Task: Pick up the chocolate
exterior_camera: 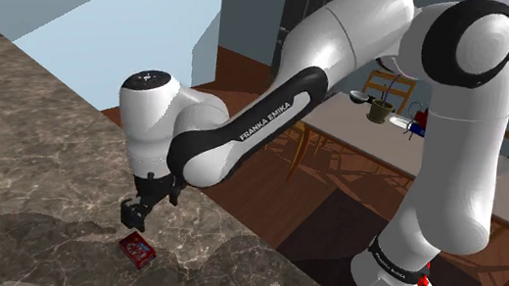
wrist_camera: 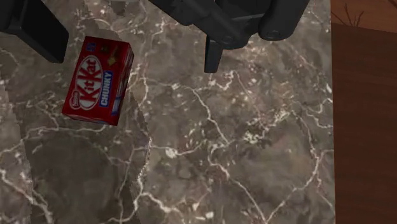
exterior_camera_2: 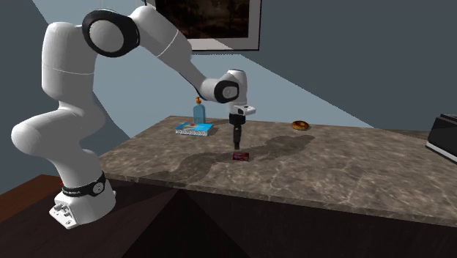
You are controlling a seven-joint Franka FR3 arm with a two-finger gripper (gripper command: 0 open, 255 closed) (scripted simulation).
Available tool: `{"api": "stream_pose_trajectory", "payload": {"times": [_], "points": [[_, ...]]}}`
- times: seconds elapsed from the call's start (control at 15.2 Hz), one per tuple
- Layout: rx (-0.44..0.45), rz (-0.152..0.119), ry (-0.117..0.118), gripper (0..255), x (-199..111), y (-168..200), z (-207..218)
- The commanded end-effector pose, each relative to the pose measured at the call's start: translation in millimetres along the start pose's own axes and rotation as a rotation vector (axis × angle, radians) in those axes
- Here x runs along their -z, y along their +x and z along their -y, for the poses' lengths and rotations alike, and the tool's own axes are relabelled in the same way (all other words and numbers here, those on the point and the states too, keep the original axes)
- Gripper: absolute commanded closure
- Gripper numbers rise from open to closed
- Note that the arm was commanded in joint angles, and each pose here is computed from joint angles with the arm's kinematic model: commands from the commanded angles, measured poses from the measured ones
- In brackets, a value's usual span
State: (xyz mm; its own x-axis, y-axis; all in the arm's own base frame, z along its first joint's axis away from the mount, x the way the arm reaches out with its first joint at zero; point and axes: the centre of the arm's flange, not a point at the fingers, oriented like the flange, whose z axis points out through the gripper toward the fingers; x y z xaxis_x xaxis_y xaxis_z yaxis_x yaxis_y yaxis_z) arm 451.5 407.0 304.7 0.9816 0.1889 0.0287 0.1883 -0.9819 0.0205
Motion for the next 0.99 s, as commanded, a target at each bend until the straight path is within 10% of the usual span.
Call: {"api": "stream_pose_trajectory", "payload": {"times": [0.0, 0.86, 0.92], "points": [[0.002, 0.009, 0.005, 0, -18, 9, 18], [0.007, 0.024, 0.014, 0, -87, 22, 52], [0.008, 0.024, 0.014, 255, -88, 22, 51]]}}
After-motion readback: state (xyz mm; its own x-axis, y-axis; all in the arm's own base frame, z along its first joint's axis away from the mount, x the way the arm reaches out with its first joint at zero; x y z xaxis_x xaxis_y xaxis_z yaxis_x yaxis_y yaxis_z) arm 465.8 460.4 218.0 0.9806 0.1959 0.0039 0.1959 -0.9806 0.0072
